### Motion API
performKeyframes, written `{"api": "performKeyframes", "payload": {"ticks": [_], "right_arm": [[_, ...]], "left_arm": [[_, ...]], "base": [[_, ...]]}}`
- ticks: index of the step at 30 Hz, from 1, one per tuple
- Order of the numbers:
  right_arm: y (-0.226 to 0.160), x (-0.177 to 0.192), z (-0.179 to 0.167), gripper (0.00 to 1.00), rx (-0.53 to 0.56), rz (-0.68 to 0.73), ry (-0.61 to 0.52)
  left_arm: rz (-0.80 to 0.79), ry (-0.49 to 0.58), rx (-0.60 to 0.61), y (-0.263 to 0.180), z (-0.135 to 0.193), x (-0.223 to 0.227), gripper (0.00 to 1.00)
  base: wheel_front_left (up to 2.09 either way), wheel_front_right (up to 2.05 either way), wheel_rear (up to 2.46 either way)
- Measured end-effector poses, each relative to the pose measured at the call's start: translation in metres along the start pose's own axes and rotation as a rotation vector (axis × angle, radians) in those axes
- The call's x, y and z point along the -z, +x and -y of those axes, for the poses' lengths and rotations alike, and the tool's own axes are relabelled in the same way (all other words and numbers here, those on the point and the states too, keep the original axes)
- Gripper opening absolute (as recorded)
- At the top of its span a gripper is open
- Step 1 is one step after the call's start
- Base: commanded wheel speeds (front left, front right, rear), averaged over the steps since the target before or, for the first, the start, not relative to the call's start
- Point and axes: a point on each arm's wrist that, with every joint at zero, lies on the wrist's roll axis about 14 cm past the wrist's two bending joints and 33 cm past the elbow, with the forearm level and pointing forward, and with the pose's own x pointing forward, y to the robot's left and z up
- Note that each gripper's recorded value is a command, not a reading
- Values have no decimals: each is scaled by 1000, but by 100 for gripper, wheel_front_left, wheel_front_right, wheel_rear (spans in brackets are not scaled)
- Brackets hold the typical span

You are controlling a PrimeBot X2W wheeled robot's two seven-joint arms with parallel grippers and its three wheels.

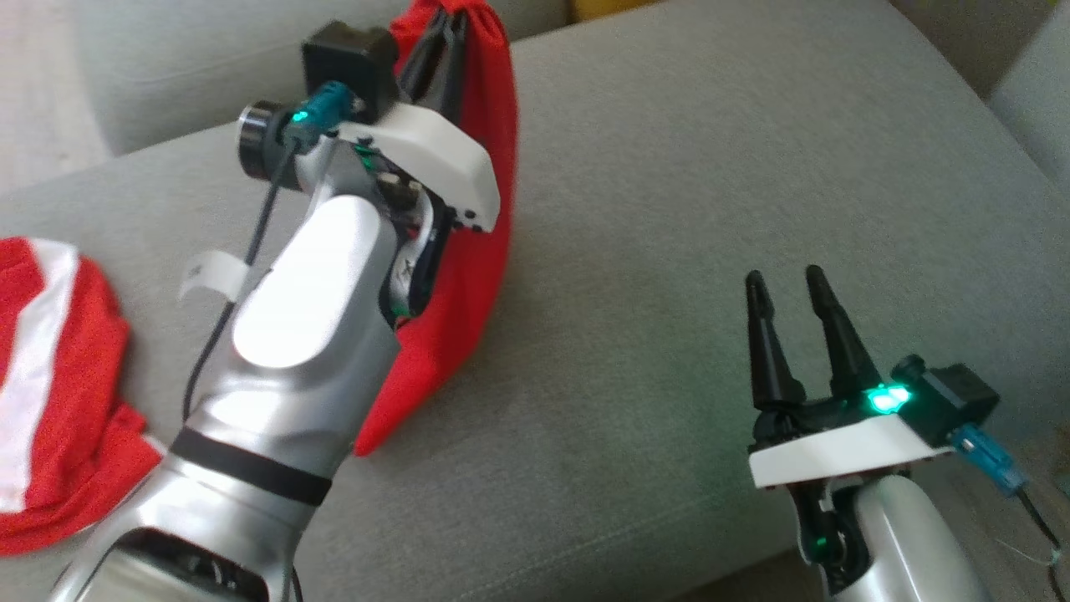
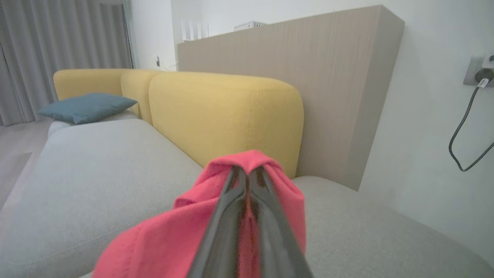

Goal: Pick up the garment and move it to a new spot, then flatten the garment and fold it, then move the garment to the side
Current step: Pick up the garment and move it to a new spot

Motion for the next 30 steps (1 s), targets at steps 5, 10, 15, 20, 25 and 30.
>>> {"api": "performKeyframes", "payload": {"ticks": [5, 10, 15, 20, 25, 30], "right_arm": [[-2, 2, 11, 100, 35, -10, -7], [3, 2, 13, 100, 39, -10, -4], [12, 5, 4, 100, 9, -9, 5], [24, 8, -9, 100, -37, -12, -4], [30, 15, -25, 100, -85, -28, -4], [28, 27, -42, 100, -139, -59, -14]], "left_arm": [[-76, -29, 56, 4, 19, 41, 100], [-88, -37, 38, 0, 10, 47, 100], [-61, -3, -40, -10, -21, 35, 100], [-60, 42, -141, -37, -64, 28, 100], [-102, 64, -272, -95, -107, 41, 100], [-139, 47, -400, -162, -126, 56, 100]], "base": [[0, 0, 0], [0, 0, 0], [0, 0, 0], [0, 0, 0], [0, 0, 0], [0, 0, 0]]}}
